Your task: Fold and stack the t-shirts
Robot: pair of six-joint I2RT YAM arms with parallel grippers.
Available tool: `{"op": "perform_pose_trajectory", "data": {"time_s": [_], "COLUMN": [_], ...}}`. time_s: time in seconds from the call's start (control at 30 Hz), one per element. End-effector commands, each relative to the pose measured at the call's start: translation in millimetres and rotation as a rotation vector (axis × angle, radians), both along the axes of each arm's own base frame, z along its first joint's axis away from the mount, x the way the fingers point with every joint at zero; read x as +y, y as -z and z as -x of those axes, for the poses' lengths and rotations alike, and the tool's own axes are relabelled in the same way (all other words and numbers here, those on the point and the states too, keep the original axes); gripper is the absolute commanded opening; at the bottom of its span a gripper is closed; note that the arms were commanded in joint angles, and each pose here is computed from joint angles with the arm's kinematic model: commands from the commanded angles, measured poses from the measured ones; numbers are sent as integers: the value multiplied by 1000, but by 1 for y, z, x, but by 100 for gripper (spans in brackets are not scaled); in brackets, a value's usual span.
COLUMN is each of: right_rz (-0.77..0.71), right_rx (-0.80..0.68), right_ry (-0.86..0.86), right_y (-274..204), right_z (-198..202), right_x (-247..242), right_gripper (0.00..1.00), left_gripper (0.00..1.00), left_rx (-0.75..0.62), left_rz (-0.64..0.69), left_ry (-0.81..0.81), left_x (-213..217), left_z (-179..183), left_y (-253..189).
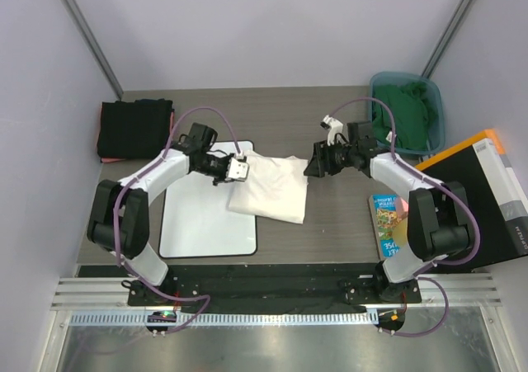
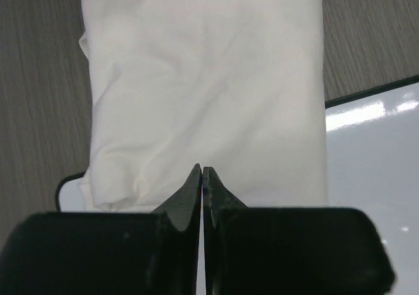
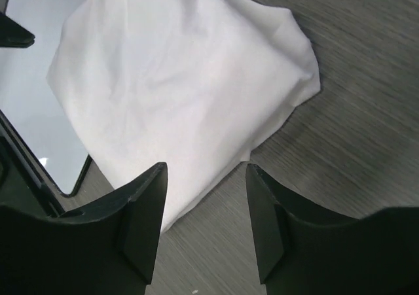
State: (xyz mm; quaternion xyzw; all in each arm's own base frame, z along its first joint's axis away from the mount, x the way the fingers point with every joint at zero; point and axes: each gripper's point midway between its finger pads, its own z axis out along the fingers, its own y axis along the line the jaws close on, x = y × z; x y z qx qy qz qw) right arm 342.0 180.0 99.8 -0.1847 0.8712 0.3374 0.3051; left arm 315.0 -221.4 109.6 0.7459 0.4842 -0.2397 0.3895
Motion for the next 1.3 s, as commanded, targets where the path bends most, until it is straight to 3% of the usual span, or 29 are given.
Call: {"op": "perform_pose_trajectory", "data": {"time_s": [0.0,0.03,0.07,0.1,0.13,0.27,0.37,0.4,0.77,0.83,0.97,1.27], "right_rz": [72,119,145,186,228,299,338,348,412,415,418,427], "right_rx": [-239,-304,-338,-355,-407,-483,-533,-551,-640,-640,-652,-686], "right_ry": [-243,-318,-375,-404,-458,-589,-662,-677,-746,-755,-764,-768], "right_y": [-47,-47,-48,-48,-49,-56,-63,-67,-77,-75,-76,-87], "right_z": [12,16,24,30,32,47,50,50,38,39,39,31], "right_x": [22,25,33,34,36,46,51,54,59,61,64,70], "right_gripper": [62,63,64,64,64,66,67,67,68,68,68,68], "left_gripper": [0,1,9,42,54,59,83,97,100,100,100,100], "left_rx": [253,298,383,431,480,614,751,849,1217,1171,1241,1325], "left_rz": [59,72,78,90,145,139,181,190,186,234,233,167], "left_ry": [-164,-193,-237,-282,-299,-407,-493,-542,-966,-1030,-1146,-1175], "left_x": [4,4,7,7,4,9,8,7,13,16,20,4], "left_z": [-1,-3,-3,-10,-15,-29,-39,-38,-55,-68,-68,-46], "left_y": [6,6,12,3,-5,-14,-27,-27,2,5,31,65]}}
